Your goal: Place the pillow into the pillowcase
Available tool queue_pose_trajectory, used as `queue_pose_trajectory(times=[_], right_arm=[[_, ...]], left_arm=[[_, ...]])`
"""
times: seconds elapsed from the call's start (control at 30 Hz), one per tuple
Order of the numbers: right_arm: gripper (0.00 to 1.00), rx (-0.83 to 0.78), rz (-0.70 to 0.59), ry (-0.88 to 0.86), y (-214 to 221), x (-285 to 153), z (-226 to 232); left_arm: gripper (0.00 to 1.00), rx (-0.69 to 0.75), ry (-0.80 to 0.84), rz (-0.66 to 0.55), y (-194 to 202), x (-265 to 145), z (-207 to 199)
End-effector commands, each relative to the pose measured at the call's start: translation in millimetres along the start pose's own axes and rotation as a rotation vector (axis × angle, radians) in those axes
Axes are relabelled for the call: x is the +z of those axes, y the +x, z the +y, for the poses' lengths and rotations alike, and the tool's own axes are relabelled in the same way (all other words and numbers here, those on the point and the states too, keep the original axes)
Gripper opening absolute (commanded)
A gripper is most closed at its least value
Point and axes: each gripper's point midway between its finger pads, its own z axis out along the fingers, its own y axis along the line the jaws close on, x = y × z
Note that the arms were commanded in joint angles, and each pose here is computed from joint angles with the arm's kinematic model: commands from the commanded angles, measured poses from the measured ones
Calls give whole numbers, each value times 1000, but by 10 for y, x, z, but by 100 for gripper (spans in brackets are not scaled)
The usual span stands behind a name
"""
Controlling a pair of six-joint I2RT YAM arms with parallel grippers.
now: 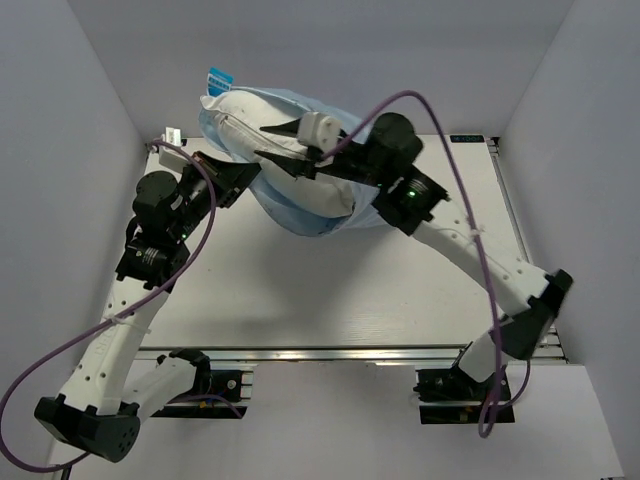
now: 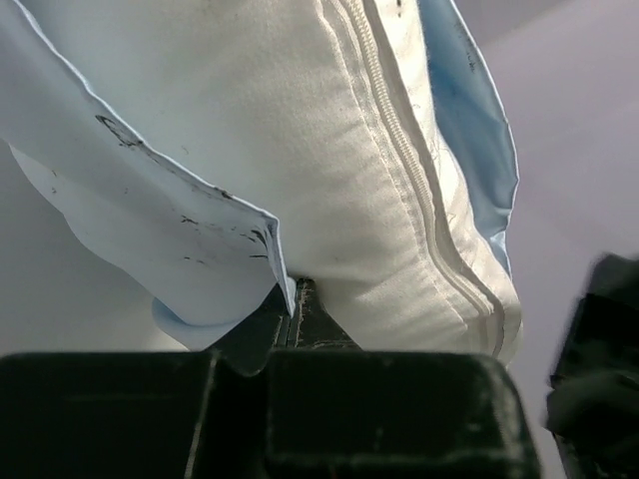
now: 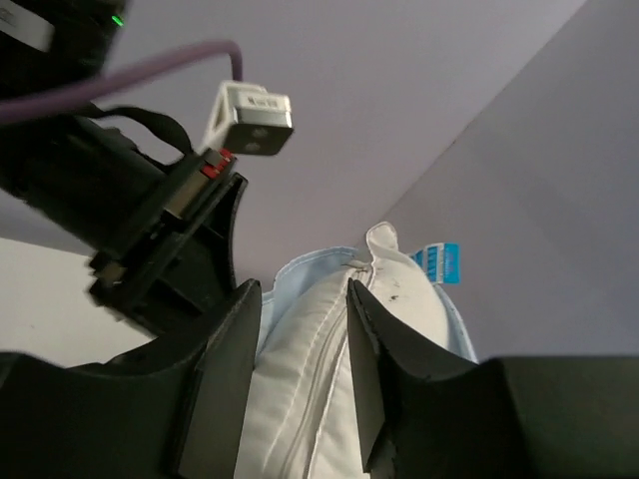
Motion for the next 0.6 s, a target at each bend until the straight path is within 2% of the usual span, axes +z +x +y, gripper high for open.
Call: queue_pose_trajectory(times=[0.0, 0.03, 0.13, 0.23, 0.3, 0.37, 0.57], right_arm=[[45, -27, 68, 37, 385, 231, -106], [44, -46, 55, 57, 272, 290, -235], [41, 5, 180, -17, 723, 420, -95], [32, -1, 323, 59, 1088, 432, -193], [31, -40, 413, 78, 1385, 390, -205], [28, -39, 538, 104, 1753, 251, -221], [22, -67, 787, 121, 2500, -232, -212]], left_arm=[[0, 9, 104, -84, -212, -193, -335], [0, 10, 108, -87, -215, -211, -347], [0, 4, 106, -96, -203, -280, -328], [0, 0, 103, -117, -218, -365, -322], [0, 0, 104, -133, -237, -460, -347], [0, -1, 90, -151, -268, -527, -342], [0, 11, 101, -207, -460, -857, -620]])
